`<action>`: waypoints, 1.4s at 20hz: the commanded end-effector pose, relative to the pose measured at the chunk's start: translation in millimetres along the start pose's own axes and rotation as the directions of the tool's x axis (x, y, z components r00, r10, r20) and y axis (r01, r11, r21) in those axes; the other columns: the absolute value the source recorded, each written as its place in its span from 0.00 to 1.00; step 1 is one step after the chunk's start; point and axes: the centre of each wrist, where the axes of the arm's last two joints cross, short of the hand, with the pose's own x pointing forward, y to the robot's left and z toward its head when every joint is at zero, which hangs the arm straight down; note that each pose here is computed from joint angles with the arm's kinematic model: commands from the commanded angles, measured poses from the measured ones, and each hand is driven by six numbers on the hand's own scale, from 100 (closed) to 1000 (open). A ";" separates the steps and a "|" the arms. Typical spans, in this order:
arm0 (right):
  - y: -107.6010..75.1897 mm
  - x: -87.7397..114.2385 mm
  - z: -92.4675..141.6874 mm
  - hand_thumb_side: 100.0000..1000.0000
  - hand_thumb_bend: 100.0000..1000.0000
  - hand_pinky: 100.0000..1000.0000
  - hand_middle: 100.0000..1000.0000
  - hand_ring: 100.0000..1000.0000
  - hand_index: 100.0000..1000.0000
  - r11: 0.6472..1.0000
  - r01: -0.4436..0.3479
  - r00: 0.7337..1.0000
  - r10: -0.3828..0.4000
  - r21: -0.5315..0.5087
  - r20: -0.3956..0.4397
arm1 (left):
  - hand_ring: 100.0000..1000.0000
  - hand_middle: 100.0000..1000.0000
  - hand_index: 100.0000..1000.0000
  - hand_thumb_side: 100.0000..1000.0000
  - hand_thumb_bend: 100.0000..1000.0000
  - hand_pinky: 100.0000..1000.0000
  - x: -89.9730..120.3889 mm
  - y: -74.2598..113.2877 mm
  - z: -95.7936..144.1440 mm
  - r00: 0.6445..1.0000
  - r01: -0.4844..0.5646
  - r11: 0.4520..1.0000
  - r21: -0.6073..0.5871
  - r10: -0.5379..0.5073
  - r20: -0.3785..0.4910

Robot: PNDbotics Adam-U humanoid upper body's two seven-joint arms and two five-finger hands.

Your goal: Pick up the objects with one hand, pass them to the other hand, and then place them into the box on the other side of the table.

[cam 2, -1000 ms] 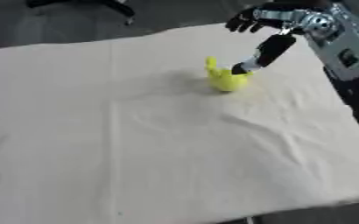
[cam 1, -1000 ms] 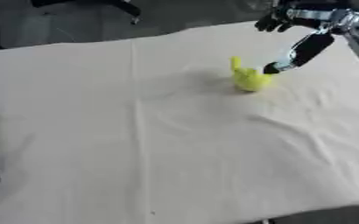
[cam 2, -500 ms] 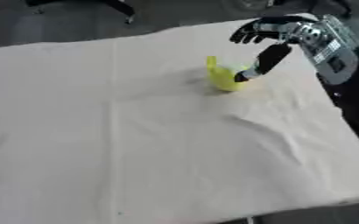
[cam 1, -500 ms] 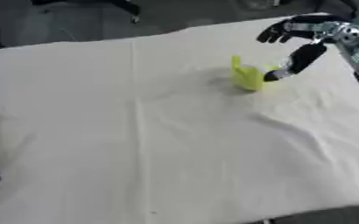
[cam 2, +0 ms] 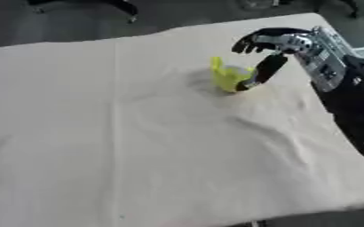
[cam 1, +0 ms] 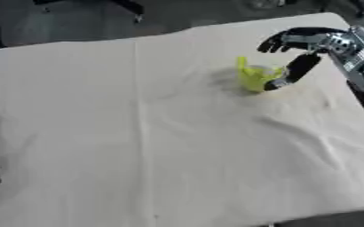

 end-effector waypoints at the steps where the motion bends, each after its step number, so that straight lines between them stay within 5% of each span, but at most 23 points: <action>1: -9.4 -4.2 3.0 0.19 0.54 0.89 0.85 0.89 0.88 0.999 -0.030 0.999 0.029 -0.030 -0.033 | 0.63 0.64 0.75 0.42 0.64 0.80 9.0 7.7 -4.5 0.999 0.006 1.000 0.016 -0.006 0.035; 12: 2.6 -16.8 -5.3 0.16 0.48 0.89 0.82 0.88 0.86 0.998 -0.049 0.994 0.046 -0.029 -0.104 | 0.63 0.64 0.74 0.42 0.64 0.80 8.6 6.9 -4.5 1.000 -0.001 1.000 0.013 0.001 0.031; 15: 4.8 -17.8 -6.1 0.11 0.43 0.88 0.76 0.85 0.81 0.999 -0.031 0.994 0.027 -0.036 -0.109 | 0.63 0.64 0.74 0.42 0.64 0.80 8.5 6.8 -4.5 1.000 -0.003 1.000 0.014 0.002 0.031; 21: 6.0 -16.1 -6.2 0.04 0.19 0.86 0.66 0.79 0.72 0.998 -0.003 0.993 -0.005 -0.064 -0.117 | 0.63 0.64 0.74 0.42 0.63 0.80 8.0 6.2 -4.3 1.000 -0.005 1.000 0.011 0.005 0.031; 22: 6.6 -15.9 -6.5 0.00 0.13 0.85 0.56 0.75 0.67 0.998 -0.002 0.993 -0.006 -0.069 -0.119 | 0.63 0.64 0.74 0.42 0.63 0.80 8.0 6.2 -4.3 1.000 -0.005 1.000 0.010 0.005 0.031; 28: 4.7 -14.6 -4.0 0.00 0.13 0.84 0.49 0.72 0.57 0.990 0.012 0.992 -0.030 -0.138 -0.125 | 0.63 0.64 0.74 0.42 0.63 0.80 6.2 6.6 -3.6 1.000 -0.001 1.000 0.009 0.001 0.026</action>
